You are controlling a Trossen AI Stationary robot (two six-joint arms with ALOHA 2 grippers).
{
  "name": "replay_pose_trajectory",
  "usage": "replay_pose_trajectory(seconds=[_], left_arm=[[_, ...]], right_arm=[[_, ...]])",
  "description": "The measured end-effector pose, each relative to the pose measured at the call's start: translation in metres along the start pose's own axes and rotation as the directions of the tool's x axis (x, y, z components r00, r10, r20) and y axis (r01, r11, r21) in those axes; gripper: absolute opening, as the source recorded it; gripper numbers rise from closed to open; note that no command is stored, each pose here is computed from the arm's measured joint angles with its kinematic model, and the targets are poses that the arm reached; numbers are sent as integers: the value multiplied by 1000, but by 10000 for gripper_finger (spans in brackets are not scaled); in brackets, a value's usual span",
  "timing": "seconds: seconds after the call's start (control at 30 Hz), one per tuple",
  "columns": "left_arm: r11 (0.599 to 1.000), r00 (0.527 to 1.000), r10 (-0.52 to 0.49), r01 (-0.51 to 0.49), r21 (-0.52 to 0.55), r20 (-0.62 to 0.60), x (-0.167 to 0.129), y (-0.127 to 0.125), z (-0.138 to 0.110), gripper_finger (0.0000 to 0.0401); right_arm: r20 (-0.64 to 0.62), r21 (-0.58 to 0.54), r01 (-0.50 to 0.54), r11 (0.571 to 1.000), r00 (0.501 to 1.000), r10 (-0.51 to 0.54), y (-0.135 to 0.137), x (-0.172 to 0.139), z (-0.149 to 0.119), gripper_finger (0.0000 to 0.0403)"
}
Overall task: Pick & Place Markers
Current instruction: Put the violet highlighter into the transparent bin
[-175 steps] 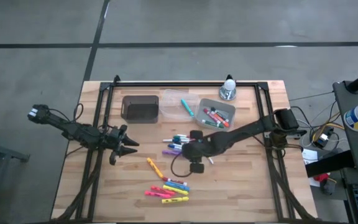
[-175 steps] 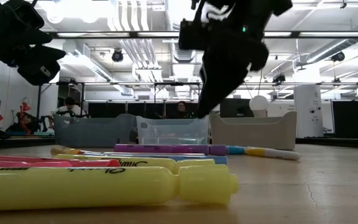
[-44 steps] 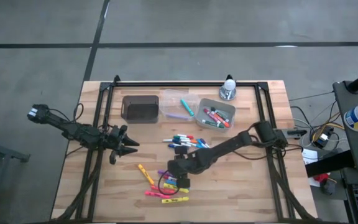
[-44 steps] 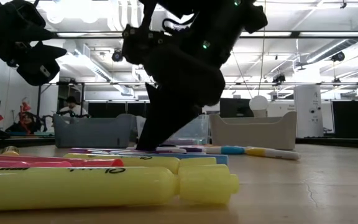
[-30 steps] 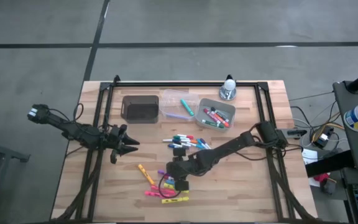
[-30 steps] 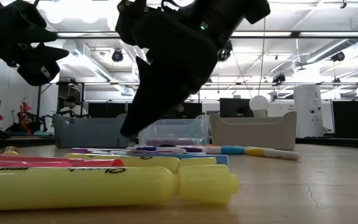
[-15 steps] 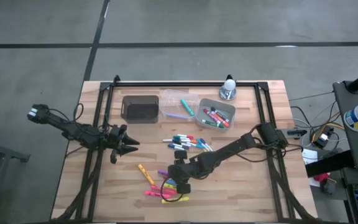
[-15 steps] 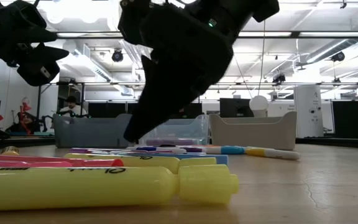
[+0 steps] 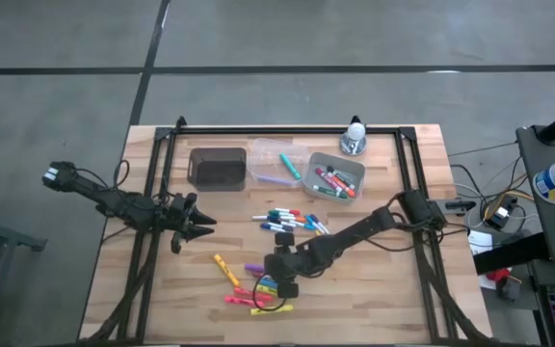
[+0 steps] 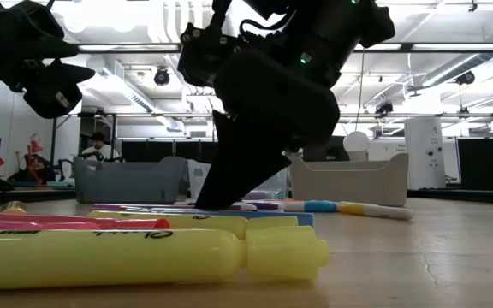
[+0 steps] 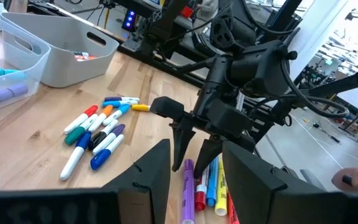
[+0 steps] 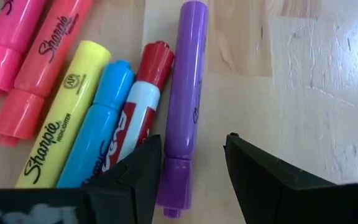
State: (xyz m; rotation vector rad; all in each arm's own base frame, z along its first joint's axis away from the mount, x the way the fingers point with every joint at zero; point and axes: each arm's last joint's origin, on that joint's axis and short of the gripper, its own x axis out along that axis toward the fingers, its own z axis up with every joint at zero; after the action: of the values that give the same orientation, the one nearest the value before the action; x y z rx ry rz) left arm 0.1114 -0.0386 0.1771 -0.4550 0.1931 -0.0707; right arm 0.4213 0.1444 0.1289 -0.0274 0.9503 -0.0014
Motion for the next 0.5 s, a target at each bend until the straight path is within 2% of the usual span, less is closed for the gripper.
replay_pose_trajectory(seconds=[0.3, 0.5], left_arm=[[1000, 1000, 0, 0, -6, 0, 0, 0, 0, 140], [1000, 1000, 0, 0, -7, -1, 0, 0, 0, 140]], right_arm=[[-35, 35, 23, 999, 999, -22, -22, 7, -5, 166], [-47, 37, 6, 999, 999, -4, -31, 10, -7, 115]])
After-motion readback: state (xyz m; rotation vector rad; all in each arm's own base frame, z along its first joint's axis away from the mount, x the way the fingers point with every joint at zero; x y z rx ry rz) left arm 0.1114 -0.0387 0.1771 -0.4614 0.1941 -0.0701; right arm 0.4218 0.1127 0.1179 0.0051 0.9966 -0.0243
